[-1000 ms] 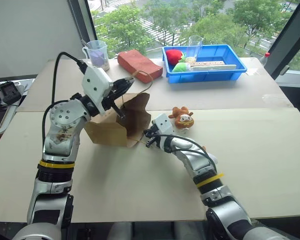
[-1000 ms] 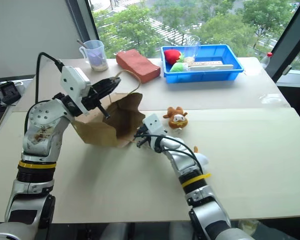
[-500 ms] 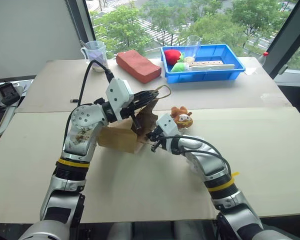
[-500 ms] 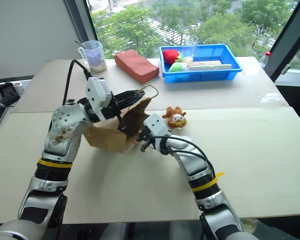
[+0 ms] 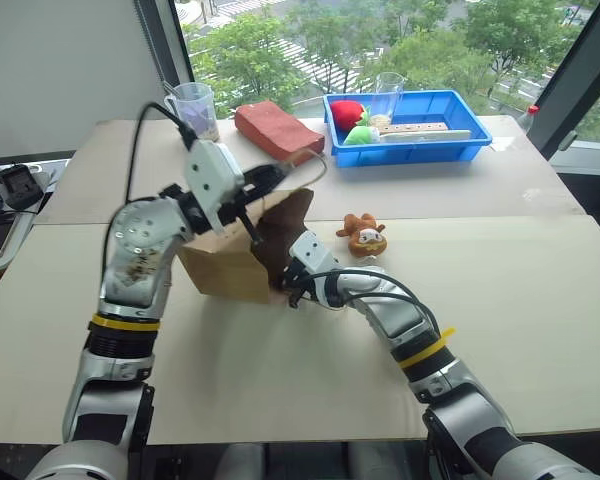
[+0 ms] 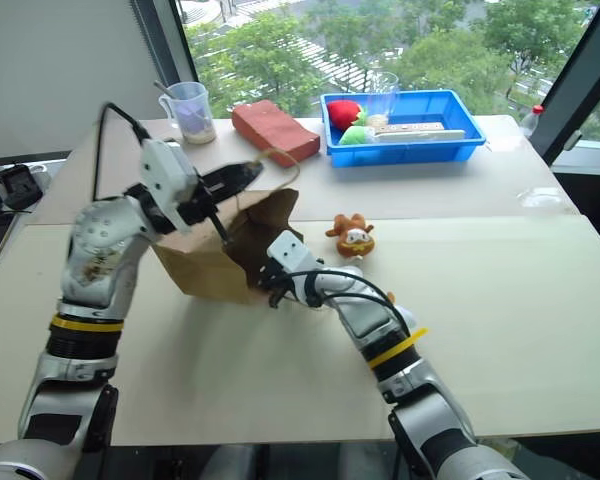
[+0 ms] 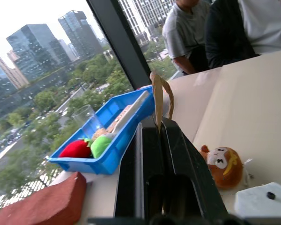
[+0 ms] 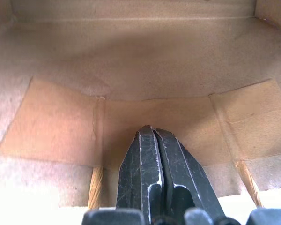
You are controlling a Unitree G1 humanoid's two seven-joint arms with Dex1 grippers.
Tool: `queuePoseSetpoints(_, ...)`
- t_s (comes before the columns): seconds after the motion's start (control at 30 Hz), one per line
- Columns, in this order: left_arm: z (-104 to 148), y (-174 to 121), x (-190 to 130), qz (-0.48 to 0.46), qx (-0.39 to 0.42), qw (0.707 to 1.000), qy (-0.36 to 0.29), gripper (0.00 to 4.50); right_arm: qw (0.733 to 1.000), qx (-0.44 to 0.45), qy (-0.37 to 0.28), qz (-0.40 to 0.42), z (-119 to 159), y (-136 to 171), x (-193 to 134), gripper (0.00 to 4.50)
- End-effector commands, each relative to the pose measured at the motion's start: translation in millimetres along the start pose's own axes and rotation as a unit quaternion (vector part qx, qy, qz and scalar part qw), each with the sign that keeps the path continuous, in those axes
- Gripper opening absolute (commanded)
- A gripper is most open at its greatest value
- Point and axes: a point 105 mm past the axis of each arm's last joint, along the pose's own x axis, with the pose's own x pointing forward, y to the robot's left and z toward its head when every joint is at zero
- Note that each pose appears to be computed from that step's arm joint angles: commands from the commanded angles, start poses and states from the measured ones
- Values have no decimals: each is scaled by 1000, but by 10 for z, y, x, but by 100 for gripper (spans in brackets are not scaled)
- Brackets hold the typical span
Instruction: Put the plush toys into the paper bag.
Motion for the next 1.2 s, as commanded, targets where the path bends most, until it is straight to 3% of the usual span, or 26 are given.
queuePoseSetpoints(0.03, 407, 320, -28, 80, 75, 993, -45, 0, 999, 14, 47, -4, -278, -1, 15, 5)
queuePoseSetpoints(0.17, 464, 333, -13, 101, 86, 990, -47, 0, 999, 19, 44, -5, -254, -4, 45, 5)
queuePoseSetpoints(0.4, 175, -35, -54, 53, 40, 998, -9, 0, 999, 24, -1, -23, -32, -120, 42, 5)
queuePoseSetpoints(0.67, -43, -317, -67, -6, 6, 1000, -3, 0, 992, 35, -124, -3, 571, -99, -163, 5)
queuePoseSetpoints(0.9, -132, -408, -80, -25, -16, 1000, -3, 0, 966, 86, -243, -9, 993, -170, -541, 5)
queuePoseSetpoints(1.07, -151, -440, -94, -36, -22, 999, -5, 0, 962, 88, -257, -6, 994, -235, -932, 5)
queuePoseSetpoints(1.2, -108, -402, -104, -37, -38, 999, -13, 0, 976, 77, -202, -1, 754, -294, -1331, 5)
